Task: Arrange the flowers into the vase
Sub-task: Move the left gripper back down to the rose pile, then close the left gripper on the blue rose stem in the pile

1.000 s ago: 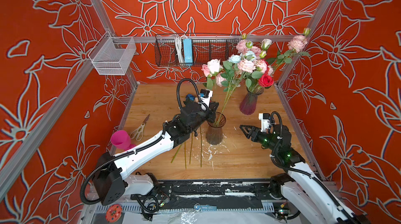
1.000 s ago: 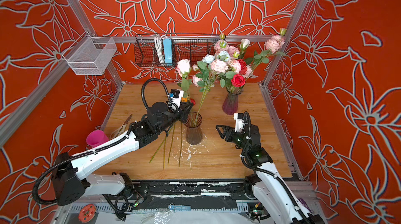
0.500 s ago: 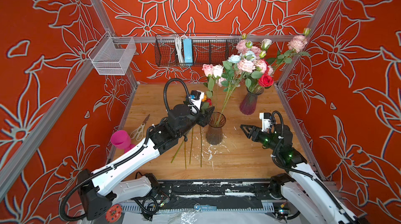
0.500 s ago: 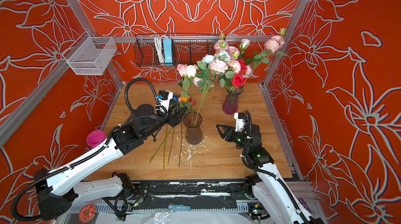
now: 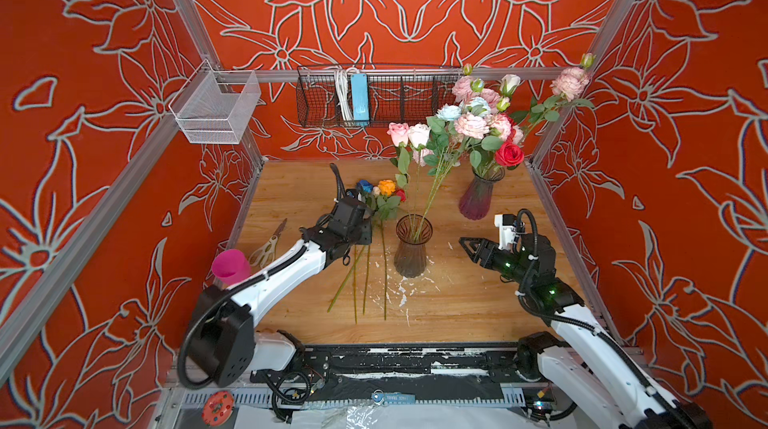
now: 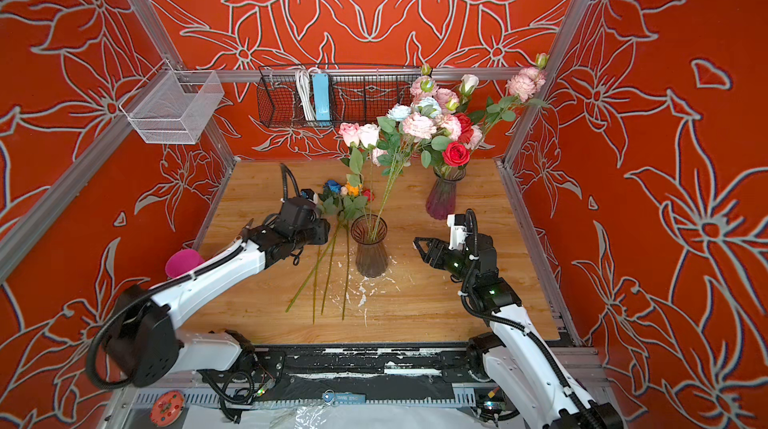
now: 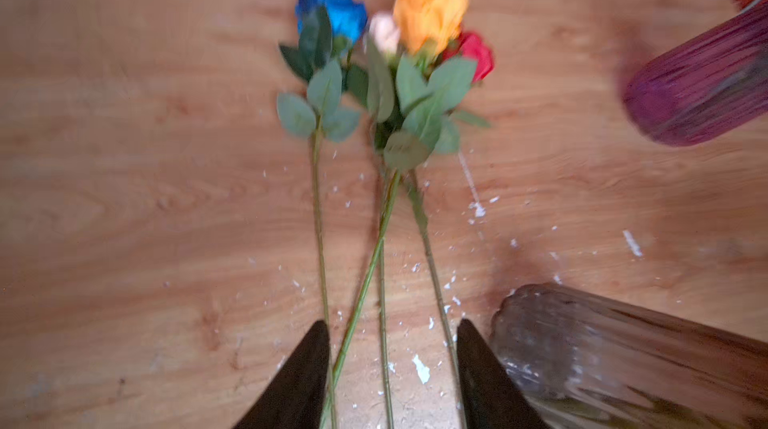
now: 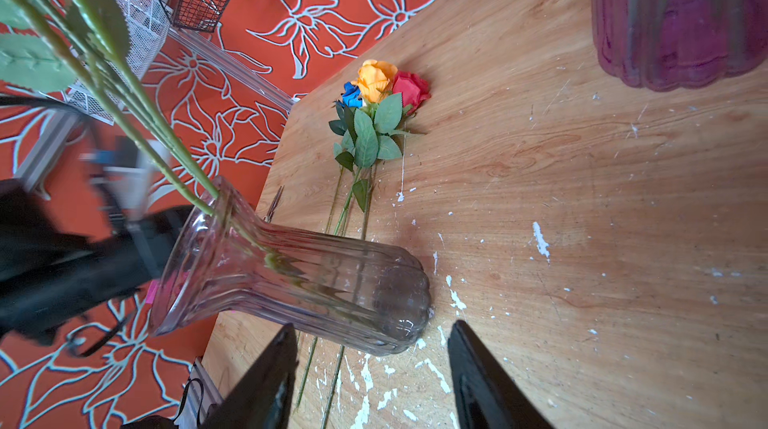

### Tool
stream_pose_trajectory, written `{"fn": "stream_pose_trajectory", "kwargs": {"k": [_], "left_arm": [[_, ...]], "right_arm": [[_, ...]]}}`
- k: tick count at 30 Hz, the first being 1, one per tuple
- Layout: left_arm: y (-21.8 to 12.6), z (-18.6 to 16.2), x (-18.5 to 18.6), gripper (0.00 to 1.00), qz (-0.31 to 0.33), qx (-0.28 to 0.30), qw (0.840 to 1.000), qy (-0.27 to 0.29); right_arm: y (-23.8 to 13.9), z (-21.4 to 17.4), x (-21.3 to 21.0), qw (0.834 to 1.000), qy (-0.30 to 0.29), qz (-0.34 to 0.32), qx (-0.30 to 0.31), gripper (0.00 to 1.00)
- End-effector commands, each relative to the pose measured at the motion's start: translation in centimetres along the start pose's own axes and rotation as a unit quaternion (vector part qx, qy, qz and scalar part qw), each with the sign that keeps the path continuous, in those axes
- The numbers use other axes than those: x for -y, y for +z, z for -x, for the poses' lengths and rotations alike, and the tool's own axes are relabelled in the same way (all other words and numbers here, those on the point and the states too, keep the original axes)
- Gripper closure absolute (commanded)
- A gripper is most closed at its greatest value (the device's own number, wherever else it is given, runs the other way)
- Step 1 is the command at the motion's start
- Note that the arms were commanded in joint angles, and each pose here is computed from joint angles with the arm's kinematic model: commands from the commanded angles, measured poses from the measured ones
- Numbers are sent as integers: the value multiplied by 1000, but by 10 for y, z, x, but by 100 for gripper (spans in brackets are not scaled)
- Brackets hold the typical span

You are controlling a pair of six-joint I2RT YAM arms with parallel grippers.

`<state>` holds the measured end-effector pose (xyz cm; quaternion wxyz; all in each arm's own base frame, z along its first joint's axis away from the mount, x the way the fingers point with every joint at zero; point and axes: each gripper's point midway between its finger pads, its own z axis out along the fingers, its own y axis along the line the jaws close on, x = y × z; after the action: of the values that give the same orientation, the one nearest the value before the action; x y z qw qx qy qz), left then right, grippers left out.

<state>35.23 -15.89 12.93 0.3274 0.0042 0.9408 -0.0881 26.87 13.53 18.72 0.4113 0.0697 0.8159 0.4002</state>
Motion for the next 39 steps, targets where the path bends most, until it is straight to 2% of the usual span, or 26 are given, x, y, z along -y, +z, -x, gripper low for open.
{"fn": "stream_pose_trajectory", "kwargs": {"k": [1,4,8,13,16,18,23,27,32,36,39], "left_arm": [[27,-18,6,55,3,-78,997,8],[57,-23,7,64,19,-120,992,27],[80,-23,4,65,43,-143,988,41],[93,-22,-5,67,68,-148,985,53],[98,-23,-8,72,73,-152,984,56],[100,-24,-7,79,70,-156,984,59],[98,-24,-5,84,64,-161,983,56],[86,-14,-7,84,68,-140,987,38],[83,-13,-11,79,40,-143,988,-31],[81,-13,-12,76,27,-138,989,-41],[81,-11,-24,72,52,-143,987,-43]], "right_arm": [[-2,7,-1,1000,-1,-8,13,41],[-2,5,0,1000,0,-13,9,41],[-5,3,3,1000,1,-20,8,41],[-8,1,4,1000,-3,-23,12,41],[-7,2,4,1000,-8,-25,9,41],[-8,4,4,1000,-10,-26,12,41],[-12,10,4,999,-11,-33,31,41],[-13,10,4,999,-15,-37,28,41],[-10,7,6,999,-8,-34,25,41],[-10,9,5,999,-12,-34,24,41],[-9,10,4,999,-14,-34,28,41]]}}
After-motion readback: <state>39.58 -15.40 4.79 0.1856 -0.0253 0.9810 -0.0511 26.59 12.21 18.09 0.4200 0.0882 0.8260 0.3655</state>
